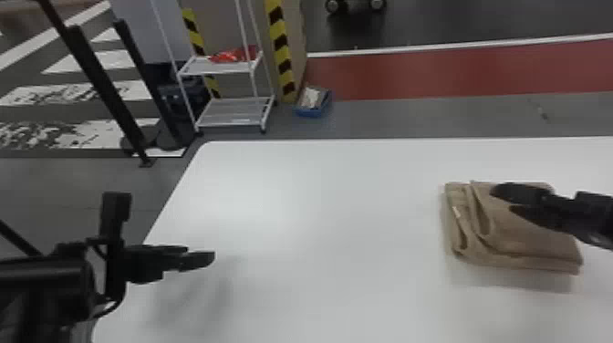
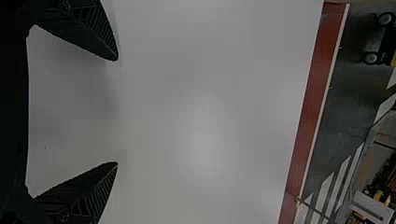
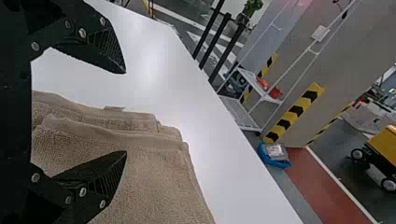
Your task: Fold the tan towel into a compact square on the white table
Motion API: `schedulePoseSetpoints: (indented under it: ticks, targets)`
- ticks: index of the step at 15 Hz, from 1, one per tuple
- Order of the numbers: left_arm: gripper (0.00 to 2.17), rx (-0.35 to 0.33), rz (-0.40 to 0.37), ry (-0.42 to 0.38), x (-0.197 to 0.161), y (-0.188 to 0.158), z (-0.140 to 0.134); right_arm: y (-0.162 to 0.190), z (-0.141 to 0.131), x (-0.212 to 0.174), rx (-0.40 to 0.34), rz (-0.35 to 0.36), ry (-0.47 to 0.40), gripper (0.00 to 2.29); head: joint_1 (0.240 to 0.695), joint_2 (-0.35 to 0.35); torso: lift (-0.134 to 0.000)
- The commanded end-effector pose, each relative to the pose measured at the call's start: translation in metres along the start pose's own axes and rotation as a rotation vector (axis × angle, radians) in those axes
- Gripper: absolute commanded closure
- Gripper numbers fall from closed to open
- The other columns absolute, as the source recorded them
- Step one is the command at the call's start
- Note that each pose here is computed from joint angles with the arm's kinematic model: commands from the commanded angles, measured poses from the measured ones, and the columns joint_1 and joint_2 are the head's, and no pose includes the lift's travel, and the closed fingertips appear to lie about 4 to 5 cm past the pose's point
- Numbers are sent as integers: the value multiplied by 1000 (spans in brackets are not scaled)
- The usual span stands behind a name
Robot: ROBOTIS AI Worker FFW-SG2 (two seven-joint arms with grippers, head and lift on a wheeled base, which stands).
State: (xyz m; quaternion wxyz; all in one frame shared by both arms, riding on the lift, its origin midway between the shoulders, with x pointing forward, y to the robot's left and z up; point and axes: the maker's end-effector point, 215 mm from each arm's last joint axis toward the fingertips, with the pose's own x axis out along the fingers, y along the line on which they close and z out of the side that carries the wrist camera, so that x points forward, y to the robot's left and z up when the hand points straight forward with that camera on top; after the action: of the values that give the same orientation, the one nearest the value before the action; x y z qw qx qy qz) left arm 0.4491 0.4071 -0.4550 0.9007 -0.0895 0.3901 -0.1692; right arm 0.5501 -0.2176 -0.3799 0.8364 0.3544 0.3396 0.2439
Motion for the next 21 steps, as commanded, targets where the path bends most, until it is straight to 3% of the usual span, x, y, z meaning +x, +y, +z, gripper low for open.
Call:
schedulePoseSetpoints:
  ticks: [1,4,5,8,10,12,18,21]
  targets:
    - [87,1,0,-2,-2,1,1,-2,13,-12,6,11,-55,73,695,208,-123]
    - [87,2,-4,-5,-3,1,2,-20,0,-25,25,-64,-33,319,695,192,-123]
    - [87,3,-6,-8,-3,1,2,-24,-6,-33,41,-69,-32,576,695,183,-123]
    - [90,4,-11,-8,-3,0,3,-21,-39,-63,67,-51,23,1656,695,180,-123]
    - [103,7,-18,-9,-4,-2,4,-12,-49,-82,53,-36,35,1963,695,184,-123]
    - [134,6,-19,-7,-5,-2,2,-13,-56,-98,2,-56,52,1963,695,185,-123]
    - [144,3,-11,-6,-10,3,-5,-48,-56,-122,-84,-211,124,1986,695,155,-123]
    - [144,22,-12,-15,-10,3,-4,-74,-67,-113,-68,-286,188,1986,695,142,-123]
